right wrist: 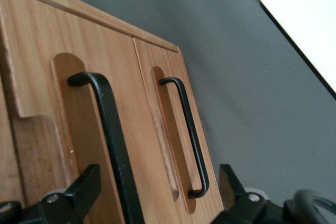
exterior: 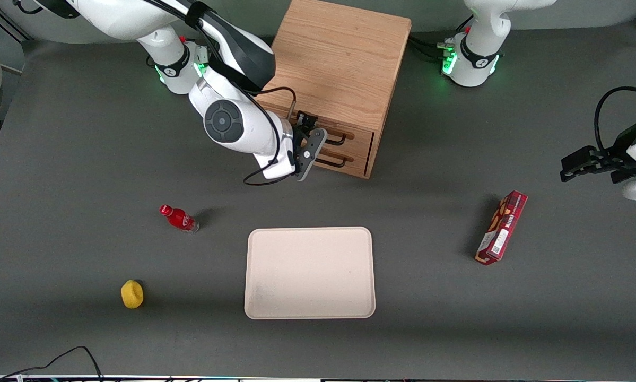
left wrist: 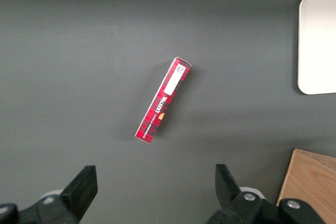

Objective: Open upper drawer

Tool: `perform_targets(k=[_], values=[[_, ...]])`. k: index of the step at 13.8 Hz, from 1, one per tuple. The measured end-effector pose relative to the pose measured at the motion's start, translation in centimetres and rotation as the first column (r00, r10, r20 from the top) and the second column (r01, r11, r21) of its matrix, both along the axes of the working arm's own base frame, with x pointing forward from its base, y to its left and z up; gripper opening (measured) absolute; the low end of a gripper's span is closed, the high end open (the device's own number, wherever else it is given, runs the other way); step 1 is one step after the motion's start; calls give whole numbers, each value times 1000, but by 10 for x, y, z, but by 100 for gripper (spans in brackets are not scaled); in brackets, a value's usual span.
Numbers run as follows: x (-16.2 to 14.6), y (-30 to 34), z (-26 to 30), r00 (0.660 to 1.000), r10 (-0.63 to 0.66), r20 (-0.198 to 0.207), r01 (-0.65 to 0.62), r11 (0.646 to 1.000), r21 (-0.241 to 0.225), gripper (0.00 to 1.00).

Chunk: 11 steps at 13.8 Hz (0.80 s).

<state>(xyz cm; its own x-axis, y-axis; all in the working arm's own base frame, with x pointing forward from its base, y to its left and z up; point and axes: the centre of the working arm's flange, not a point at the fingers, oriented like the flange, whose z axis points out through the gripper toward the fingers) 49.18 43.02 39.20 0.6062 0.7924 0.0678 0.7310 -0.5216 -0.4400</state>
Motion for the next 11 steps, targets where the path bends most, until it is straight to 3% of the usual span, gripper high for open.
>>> perform_targets(k=[9,11], values=[[8,-11,-10,1000,-16,0,16,1000,-4,100],[23,-20,-9,999,-47,18,47,999,4,100]])
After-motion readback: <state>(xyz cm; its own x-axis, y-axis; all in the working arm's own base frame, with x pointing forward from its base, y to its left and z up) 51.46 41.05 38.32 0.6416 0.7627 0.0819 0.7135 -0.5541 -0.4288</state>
